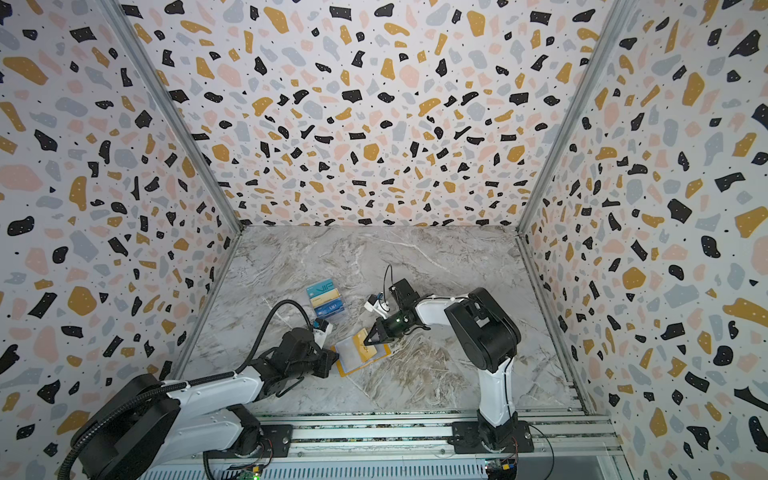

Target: Take the credit cards out of the card holder

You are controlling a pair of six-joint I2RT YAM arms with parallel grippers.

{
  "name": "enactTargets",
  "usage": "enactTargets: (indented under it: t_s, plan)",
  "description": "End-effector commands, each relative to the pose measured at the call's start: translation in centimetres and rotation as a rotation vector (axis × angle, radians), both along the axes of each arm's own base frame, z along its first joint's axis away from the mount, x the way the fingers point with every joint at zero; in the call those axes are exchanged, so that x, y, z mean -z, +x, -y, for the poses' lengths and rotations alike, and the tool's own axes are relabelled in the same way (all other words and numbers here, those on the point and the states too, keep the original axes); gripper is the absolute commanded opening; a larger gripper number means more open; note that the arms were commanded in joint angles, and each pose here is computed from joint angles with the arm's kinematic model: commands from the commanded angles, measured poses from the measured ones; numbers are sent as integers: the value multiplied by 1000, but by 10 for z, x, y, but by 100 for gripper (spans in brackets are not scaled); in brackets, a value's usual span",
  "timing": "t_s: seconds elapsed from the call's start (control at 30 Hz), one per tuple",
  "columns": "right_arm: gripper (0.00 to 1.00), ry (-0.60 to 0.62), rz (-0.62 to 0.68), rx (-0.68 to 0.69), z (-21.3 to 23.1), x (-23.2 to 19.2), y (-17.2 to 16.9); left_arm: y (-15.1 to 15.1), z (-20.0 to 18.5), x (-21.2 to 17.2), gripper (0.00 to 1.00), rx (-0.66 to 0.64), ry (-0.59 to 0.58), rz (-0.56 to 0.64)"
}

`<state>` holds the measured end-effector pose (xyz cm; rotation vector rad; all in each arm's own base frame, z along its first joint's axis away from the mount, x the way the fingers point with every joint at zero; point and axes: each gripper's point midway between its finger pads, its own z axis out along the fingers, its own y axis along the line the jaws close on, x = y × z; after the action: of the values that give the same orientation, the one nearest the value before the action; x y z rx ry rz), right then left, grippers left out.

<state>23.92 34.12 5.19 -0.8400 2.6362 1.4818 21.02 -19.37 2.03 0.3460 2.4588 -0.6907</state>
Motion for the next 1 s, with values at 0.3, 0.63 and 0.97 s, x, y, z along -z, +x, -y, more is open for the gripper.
enactTargets:
  t_s: [0.3, 0.63, 0.97]
  plan:
    - [0, -83, 316, 28, 24, -67, 27, 17, 3, -47, 42, -10, -27, 140]
    - [0, 278, 383, -159, 1, -145, -5, 33, 17, -145, 62, 13, -200, 381]
    - [0, 490, 350, -338, -9, -175, -37, 29, 29, -191, 58, 157, -406, 391]
